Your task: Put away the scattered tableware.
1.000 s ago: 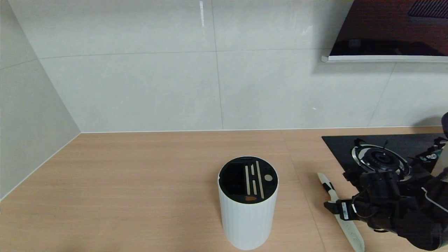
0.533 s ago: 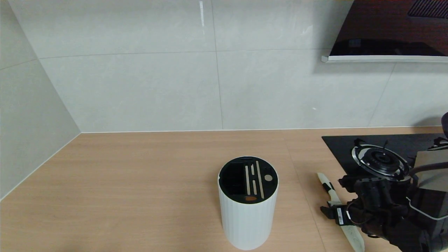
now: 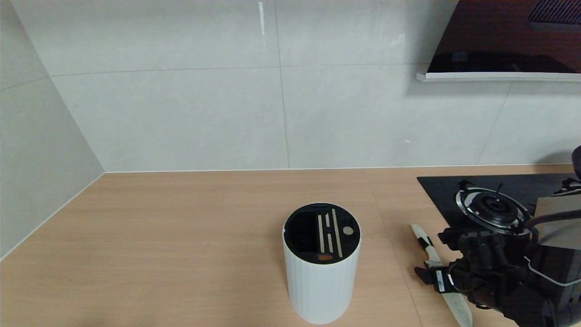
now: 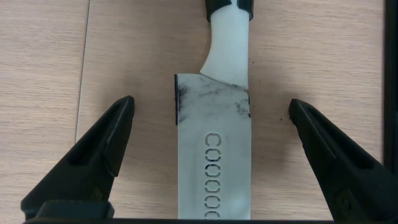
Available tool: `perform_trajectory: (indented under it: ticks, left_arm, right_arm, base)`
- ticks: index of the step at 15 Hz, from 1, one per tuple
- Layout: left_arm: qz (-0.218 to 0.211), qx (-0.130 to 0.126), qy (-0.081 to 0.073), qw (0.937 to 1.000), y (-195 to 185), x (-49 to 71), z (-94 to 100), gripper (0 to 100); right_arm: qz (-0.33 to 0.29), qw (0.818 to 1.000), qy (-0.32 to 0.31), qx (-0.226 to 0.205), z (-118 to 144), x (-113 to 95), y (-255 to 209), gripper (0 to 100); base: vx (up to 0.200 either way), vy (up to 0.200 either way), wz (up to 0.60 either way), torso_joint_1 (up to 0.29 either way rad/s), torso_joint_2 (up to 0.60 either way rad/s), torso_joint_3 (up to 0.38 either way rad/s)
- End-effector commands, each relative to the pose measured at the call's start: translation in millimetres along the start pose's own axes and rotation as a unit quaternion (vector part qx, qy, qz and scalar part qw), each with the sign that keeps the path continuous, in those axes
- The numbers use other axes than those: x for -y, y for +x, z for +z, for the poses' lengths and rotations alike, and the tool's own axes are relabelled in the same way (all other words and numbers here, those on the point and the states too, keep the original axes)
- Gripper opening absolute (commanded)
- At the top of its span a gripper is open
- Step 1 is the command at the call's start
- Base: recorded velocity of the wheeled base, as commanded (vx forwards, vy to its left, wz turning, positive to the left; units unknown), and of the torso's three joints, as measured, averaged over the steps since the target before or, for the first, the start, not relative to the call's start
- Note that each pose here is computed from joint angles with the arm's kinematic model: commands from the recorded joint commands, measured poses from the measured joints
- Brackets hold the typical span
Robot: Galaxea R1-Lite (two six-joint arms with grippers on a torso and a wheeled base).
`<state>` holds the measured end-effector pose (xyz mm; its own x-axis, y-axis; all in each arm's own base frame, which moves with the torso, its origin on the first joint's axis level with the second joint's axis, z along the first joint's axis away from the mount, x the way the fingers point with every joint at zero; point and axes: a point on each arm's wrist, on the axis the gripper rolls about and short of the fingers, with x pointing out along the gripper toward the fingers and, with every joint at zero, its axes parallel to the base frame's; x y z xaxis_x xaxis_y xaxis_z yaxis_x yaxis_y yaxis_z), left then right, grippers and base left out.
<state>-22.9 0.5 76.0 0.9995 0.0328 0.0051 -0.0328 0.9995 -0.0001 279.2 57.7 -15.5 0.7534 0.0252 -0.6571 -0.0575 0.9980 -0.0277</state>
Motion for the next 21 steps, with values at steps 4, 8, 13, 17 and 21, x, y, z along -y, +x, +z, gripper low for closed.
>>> perform_trajectory:
  ticks: [4, 8, 13, 17, 21]
  left_arm:
    - [0.000, 0.000, 0.000, 1.0000, 0, 0.0, -0.1, 100]
    - [0.000, 0.000, 0.000, 1.0000, 0, 0.0, -0.1, 100]
    - [0.000, -0.001, 0.005, 1.0000, 0, 0.0, -0.2, 100]
    - [0.000, 0.000, 0.010, 1.0000, 0, 0.0, -0.1, 100]
    - [-0.022, 0.034, 0.001, 0.9992, -6, 0.8, 21.0, 100]
  right_arm:
    - [-0.002, 1.000, -0.002, -0.009, -4, 0, 2, 0]
    - [-0.004, 1.000, -0.006, -0.016, -7, -1, 4, 0]
    - [-0.012, 1.000, -0.006, -0.006, -6, 0, 3, 0]
    - [-0.041, 0.998, 0.003, 0.047, 5, 1, -4, 0]
    - [-0.034, 0.985, 0.024, 0.164, 52, 4, -48, 0]
  base:
    - [0.000, 0.000, 0.00, 0.000, 0.00, 0.000]
    - [0.000, 0.000, 0.00, 0.000, 0.00, 0.000]
    - [0.000, 0.000, 0.00, 0.000, 0.00, 0.000]
    - [0.000, 0.000, 0.00, 0.000, 0.00, 0.000]
    - [0.000, 0.000, 0.00, 0.000, 0.00, 0.000]
